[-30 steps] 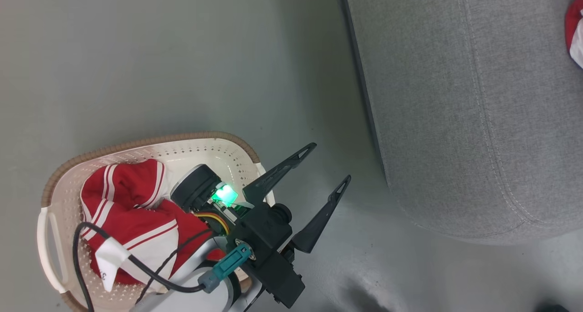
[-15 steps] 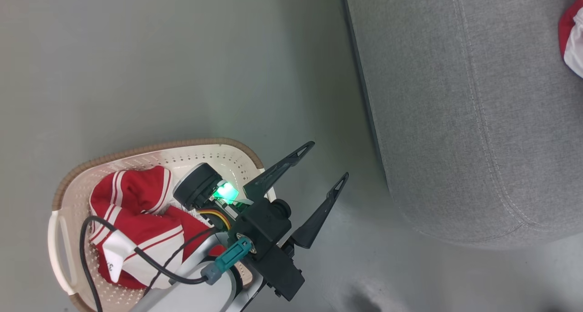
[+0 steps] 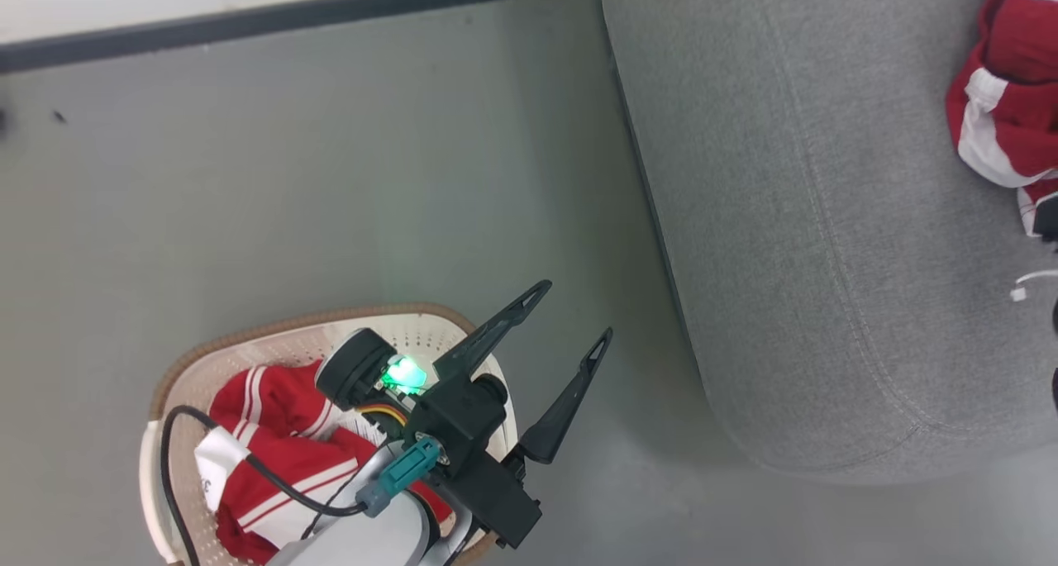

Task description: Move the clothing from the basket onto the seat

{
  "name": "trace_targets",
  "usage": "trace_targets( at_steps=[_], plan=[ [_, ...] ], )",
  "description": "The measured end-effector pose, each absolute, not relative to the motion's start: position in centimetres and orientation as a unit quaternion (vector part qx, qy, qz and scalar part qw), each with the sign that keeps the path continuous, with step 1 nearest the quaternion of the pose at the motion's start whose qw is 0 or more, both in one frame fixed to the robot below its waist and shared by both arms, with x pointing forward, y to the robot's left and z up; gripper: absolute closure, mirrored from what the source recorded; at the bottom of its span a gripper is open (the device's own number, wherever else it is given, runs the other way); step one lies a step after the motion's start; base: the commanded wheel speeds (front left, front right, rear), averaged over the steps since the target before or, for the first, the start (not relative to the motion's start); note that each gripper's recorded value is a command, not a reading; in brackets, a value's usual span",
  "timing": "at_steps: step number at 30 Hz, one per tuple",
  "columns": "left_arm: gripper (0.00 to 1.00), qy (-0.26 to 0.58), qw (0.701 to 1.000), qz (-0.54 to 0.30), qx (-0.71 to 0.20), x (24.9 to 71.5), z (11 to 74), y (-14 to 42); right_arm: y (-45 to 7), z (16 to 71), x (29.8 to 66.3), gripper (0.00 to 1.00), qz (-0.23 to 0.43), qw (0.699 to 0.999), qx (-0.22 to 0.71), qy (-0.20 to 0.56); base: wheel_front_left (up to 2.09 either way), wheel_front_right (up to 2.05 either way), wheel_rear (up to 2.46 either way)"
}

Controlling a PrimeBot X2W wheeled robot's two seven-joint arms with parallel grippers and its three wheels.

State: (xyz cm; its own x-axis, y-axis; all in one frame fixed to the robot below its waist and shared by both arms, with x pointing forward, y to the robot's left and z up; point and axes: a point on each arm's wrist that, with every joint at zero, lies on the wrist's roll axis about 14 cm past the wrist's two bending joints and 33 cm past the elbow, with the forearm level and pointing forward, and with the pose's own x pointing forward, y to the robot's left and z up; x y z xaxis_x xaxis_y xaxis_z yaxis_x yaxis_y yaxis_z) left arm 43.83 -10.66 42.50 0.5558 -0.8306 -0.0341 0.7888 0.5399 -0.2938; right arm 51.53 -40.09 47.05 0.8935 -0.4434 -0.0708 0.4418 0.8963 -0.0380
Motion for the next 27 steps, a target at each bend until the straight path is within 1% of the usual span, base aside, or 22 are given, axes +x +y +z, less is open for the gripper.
trace_targets(
  at_steps=[6,17,27],
  plan=[
    [0.0,0.075,0.889,-0.437,-0.116,43.5,43.9,-9.5,-37.4,47.5,49.8,0.0,-0.195,0.98,-0.01,0.035,0.0,0.0,0.0],
    [0.0,0.065,0.92,-0.367,-0.119,42.3,46.3,-6.2,-31.6,49.8,47.4,0.0,-0.125,0.992,0.004,-0.002,0.0,0.0,0.0],
    [0.0,0.045,0.956,-0.266,-0.114,42.7,47.7,-0.2,-24.8,49.9,46.5,0.0,-0.044,0.998,0.031,-0.015,0.0,0.0,0.0]
  ],
)
